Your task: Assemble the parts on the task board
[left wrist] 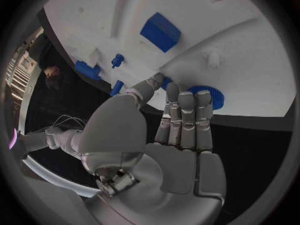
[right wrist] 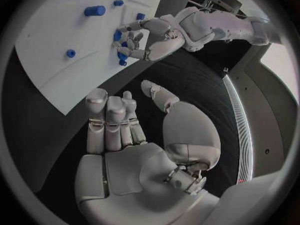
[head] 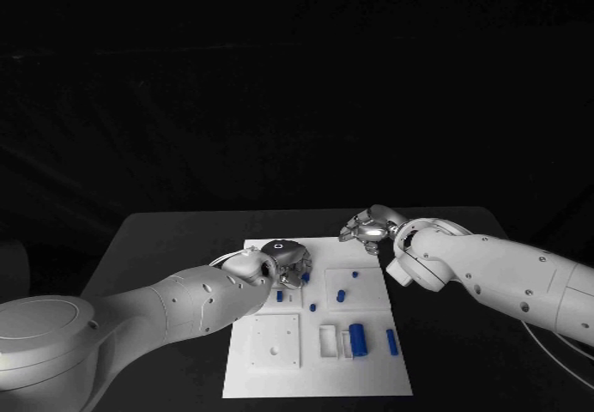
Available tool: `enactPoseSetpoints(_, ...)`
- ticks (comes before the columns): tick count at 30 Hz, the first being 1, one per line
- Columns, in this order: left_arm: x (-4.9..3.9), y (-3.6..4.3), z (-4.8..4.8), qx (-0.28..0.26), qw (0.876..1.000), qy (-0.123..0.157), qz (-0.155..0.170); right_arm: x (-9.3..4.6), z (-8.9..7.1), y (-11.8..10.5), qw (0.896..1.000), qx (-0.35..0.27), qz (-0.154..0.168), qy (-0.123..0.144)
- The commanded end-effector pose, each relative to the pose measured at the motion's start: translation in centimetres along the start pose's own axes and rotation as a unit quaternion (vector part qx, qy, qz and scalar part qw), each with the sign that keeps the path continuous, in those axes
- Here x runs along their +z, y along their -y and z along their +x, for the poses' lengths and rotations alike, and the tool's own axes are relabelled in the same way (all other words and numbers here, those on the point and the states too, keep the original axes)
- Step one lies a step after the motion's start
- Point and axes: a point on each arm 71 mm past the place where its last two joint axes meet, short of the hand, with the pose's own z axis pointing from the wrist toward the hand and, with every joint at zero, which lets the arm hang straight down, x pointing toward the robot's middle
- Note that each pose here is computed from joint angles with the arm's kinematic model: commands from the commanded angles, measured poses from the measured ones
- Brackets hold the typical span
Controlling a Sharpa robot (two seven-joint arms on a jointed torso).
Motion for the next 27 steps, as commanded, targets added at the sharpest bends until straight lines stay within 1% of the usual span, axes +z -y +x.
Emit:
enactPoseSetpoints(1,-0.27,-0.26,1.56,0.007,0.999,-0.043,-0.01,-0.02,0.12,-0.12,1.0,-0.005,-0.006,-0.005)
enactPoseSetpoints(9,-0.27,-0.13,2.0,0.012,0.999,-0.05,-0.007,-0.02,0.13,-0.14,1.0,-0.005,-0.006,-0.005)
enactPoseSetpoints(14,-0.36,-0.26,1.98,0.012,0.999,-0.046,-0.008,-0.02,0.11,-0.13,1.0,-0.004,-0.006,-0.004)
enactPoseSetpoints(18,-0.38,-0.22,1.8,0.012,0.999,-0.032,-0.005,-0.02,0.11,-0.11,1.0,-0.005,-0.006,-0.004)
enactPoseSetpoints(23,-0.49,-0.18,1.39,0.001,1.0,-0.002,0.002,-0.02,0.07,-0.07,1.0,-0.004,-0.005,-0.003)
enactPoseSetpoints(27,-0.67,-0.06,1.19,-0.006,1.0,0.013,0.008,-0.02,-0.03,0.02,1.0,-0.004,-0.004,-0.002)
